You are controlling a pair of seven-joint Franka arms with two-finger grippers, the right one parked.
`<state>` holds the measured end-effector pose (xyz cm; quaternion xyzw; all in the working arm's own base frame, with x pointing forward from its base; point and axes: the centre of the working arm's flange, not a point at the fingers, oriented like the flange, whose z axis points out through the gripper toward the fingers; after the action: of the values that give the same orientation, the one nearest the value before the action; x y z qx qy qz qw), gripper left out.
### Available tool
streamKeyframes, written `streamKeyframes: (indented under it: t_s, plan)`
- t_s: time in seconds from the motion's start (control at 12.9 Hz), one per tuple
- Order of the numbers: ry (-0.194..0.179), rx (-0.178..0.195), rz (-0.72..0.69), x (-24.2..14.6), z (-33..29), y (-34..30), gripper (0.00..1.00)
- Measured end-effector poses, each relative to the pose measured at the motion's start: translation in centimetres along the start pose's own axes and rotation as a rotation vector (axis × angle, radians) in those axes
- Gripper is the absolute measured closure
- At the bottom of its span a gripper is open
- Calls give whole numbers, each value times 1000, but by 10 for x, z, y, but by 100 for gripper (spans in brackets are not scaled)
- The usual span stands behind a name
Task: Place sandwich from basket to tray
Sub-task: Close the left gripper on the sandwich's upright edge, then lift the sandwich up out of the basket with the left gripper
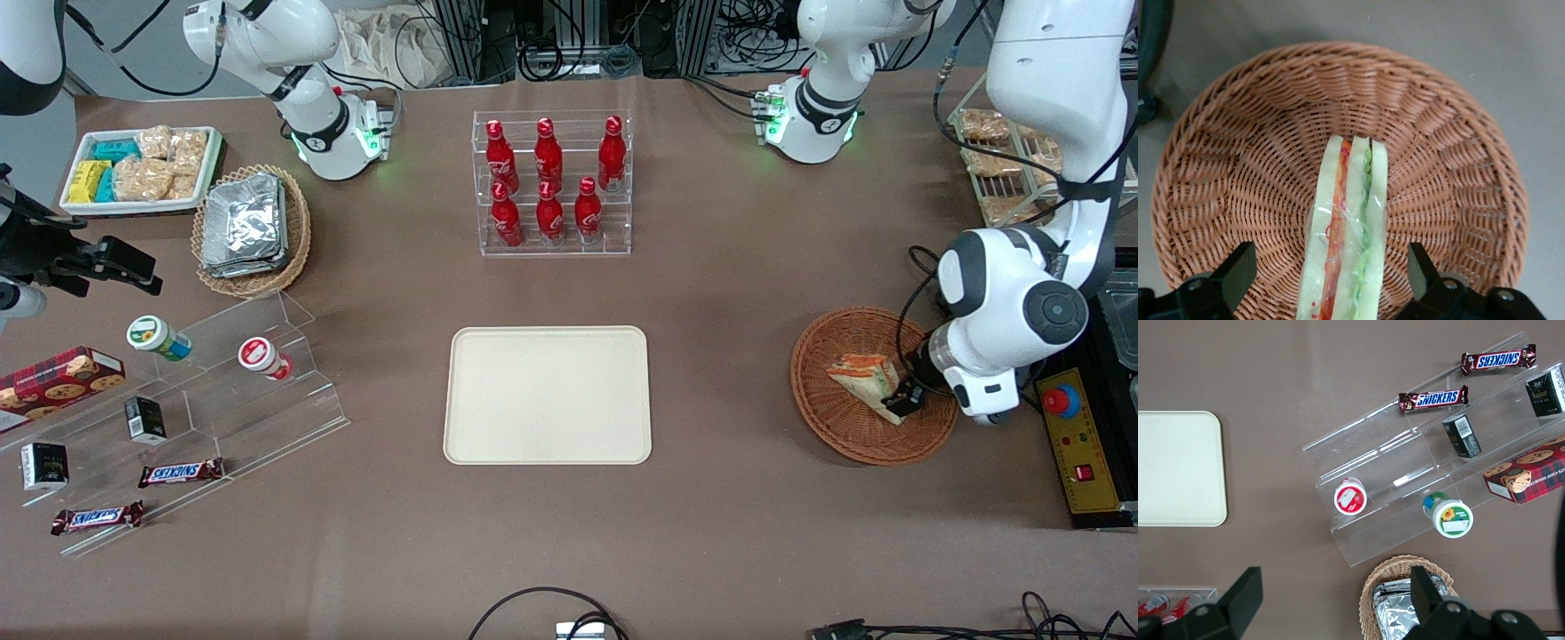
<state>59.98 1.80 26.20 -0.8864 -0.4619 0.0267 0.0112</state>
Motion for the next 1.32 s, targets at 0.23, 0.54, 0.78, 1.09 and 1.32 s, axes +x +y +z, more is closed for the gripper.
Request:
streamKeyframes:
  t_s: [0.23, 0.54, 0.78, 1.09, 1.32]
  plan:
    - [-27, 20, 0, -5, 21, 3, 0]
    - [-37, 31, 1, -5, 31, 4, 0]
    - [-34, 26, 0, -3, 28, 5, 16]
    - [-37, 30, 21, -2, 25, 7, 61]
    - [-42, 36, 153, 6, -6, 19, 68]
